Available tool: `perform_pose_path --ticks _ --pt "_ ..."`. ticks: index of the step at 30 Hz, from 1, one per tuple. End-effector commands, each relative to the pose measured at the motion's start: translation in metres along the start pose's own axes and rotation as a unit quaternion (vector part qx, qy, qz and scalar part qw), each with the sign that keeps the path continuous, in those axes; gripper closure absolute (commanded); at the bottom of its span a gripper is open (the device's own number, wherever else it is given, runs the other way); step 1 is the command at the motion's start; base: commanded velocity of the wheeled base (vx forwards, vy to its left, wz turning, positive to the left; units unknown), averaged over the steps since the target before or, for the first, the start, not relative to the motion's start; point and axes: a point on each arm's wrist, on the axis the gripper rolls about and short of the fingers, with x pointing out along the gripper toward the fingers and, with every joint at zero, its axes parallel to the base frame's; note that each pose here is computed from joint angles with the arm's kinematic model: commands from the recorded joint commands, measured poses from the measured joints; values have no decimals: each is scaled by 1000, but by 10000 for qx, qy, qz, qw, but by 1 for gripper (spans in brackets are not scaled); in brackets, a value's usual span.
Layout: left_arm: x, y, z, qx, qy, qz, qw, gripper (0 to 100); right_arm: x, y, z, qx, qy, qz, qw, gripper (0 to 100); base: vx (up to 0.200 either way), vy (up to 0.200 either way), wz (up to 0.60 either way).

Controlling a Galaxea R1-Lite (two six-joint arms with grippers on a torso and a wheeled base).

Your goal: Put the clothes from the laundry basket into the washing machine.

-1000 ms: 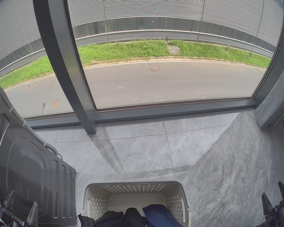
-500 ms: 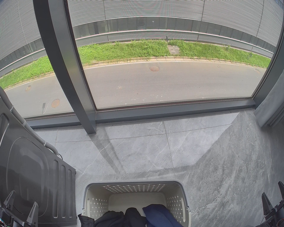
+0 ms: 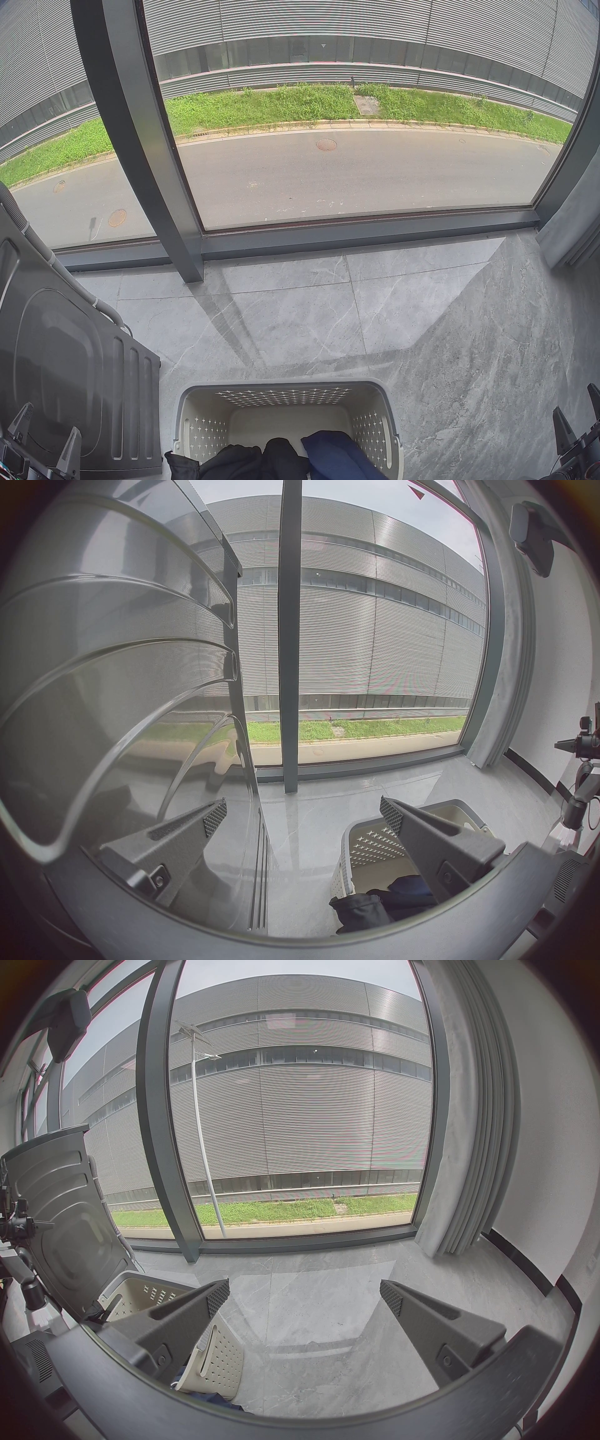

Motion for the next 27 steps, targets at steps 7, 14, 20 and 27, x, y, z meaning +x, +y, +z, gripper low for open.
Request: perform_pose_path --ticks 7,14,20,27 --pt "0 0 -5 -9 11 1 10000 0 0 0 -5 2 25 4 10000 0 -200 0 0" --pt "0 0 -5 -9 11 1 10000 0 0 0 -5 2 25 4 10000 0 -200 0 0" --pt "0 0 -5 37 11 16 10000 0 0 0 -5 2 25 4 10000 0 -200 0 0" --pt "0 0 -5 6 11 -22 10000 0 0 0 -5 2 25 4 10000 0 -200 0 0"
